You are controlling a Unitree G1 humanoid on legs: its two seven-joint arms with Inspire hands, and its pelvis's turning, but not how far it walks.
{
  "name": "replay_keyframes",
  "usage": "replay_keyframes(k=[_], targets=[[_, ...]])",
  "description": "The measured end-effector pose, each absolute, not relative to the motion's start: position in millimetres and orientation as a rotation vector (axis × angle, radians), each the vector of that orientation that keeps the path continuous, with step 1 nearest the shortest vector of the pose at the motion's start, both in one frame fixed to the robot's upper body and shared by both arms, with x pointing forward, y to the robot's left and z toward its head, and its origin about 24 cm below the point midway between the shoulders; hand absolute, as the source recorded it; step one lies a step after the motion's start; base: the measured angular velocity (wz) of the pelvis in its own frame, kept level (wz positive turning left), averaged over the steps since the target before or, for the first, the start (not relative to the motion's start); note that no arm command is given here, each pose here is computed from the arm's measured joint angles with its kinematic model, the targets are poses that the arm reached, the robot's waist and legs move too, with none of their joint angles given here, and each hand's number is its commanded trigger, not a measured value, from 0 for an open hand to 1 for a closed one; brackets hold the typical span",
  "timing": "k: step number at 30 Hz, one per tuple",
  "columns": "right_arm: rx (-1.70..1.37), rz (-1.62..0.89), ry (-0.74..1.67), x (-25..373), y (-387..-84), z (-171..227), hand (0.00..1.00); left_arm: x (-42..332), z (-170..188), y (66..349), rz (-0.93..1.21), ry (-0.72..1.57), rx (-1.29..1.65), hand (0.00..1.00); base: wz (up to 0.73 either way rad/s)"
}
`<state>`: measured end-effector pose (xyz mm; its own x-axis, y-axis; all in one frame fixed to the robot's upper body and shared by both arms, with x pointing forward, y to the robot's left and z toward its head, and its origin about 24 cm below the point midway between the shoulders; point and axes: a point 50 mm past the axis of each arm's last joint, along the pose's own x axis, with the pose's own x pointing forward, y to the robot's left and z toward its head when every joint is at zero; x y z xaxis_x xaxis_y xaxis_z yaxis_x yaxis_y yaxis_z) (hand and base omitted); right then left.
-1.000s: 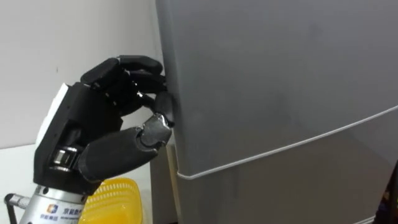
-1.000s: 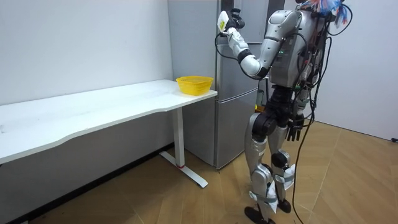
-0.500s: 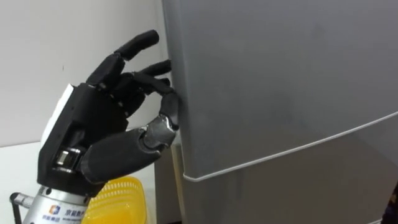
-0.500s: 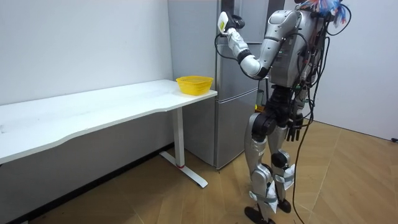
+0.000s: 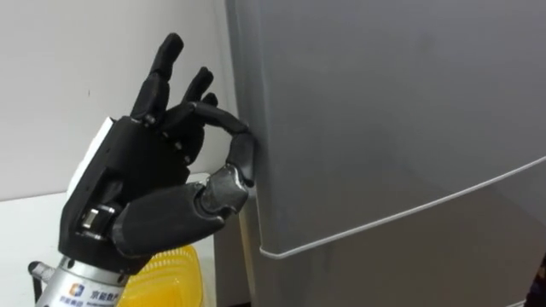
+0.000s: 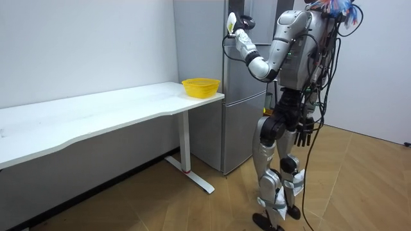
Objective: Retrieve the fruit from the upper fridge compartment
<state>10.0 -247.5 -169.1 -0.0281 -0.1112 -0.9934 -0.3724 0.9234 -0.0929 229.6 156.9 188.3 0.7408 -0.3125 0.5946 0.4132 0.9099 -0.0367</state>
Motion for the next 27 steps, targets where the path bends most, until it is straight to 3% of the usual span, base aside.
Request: replay_keyframes(k=[27], targets=[[-0.448,0.228,1.577,19.6,-254.5,-167.0,0.00,226.1,191.5,151.4,-0.534,-0.641,-0.214,0.00,0.00]])
